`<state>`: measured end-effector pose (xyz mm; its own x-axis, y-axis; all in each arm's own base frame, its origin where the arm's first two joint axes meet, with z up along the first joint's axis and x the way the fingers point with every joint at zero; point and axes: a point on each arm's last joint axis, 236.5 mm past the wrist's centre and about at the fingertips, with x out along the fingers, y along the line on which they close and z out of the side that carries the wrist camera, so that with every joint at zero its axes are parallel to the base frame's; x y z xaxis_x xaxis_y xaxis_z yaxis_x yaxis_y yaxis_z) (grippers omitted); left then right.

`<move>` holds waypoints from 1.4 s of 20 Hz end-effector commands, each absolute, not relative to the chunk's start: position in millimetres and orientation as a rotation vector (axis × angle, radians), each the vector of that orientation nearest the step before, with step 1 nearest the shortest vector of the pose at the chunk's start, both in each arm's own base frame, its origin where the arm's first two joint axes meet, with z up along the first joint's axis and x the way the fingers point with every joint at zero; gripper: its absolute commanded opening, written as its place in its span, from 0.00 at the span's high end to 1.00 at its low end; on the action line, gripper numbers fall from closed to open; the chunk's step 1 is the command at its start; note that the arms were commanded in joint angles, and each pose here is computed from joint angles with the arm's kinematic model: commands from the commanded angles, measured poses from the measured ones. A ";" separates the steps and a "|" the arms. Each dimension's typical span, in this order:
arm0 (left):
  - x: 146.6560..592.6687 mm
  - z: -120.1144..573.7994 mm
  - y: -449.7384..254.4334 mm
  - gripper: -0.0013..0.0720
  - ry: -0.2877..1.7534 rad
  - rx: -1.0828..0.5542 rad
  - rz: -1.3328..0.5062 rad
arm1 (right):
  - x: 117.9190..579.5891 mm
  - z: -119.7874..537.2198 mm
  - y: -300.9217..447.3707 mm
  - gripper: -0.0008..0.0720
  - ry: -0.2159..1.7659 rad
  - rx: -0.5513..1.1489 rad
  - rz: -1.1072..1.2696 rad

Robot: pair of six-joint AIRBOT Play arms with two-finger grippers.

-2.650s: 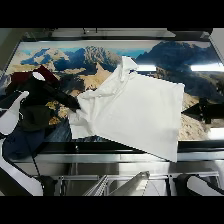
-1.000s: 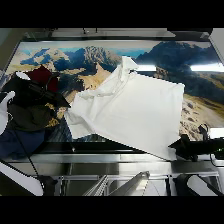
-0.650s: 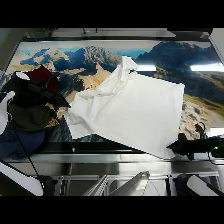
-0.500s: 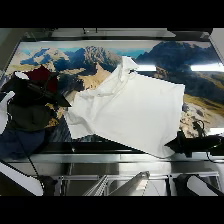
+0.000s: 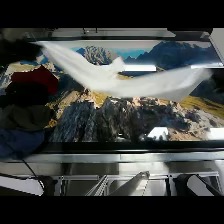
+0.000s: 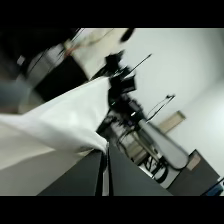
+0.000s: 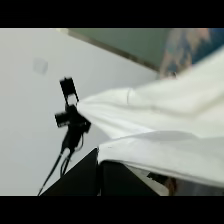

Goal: Fold the shirts.

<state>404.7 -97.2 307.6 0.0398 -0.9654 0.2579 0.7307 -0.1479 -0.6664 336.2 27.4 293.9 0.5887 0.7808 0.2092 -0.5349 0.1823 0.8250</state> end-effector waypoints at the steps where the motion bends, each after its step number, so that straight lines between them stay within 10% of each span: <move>1: 281.7 481.5 -55.6 0.96 -0.284 -0.730 -1.789 | 270.7 459.4 14.1 0.97 -0.184 0.744 1.063; 7: 147.2 568.3 -114.4 0.96 -0.443 -0.349 -1.521 | 182.5 543.4 41.8 0.97 -0.446 0.468 1.046; 12: 231.1 503.6 -123.5 0.95 -0.081 -0.277 -0.952 | 240.9 472.8 53.0 0.97 -0.114 0.402 0.880; 28: 507.6 1.5 -136.2 0.96 1.006 -0.572 -0.663 | 467.8 -2.0 -66.0 0.97 0.647 0.986 0.267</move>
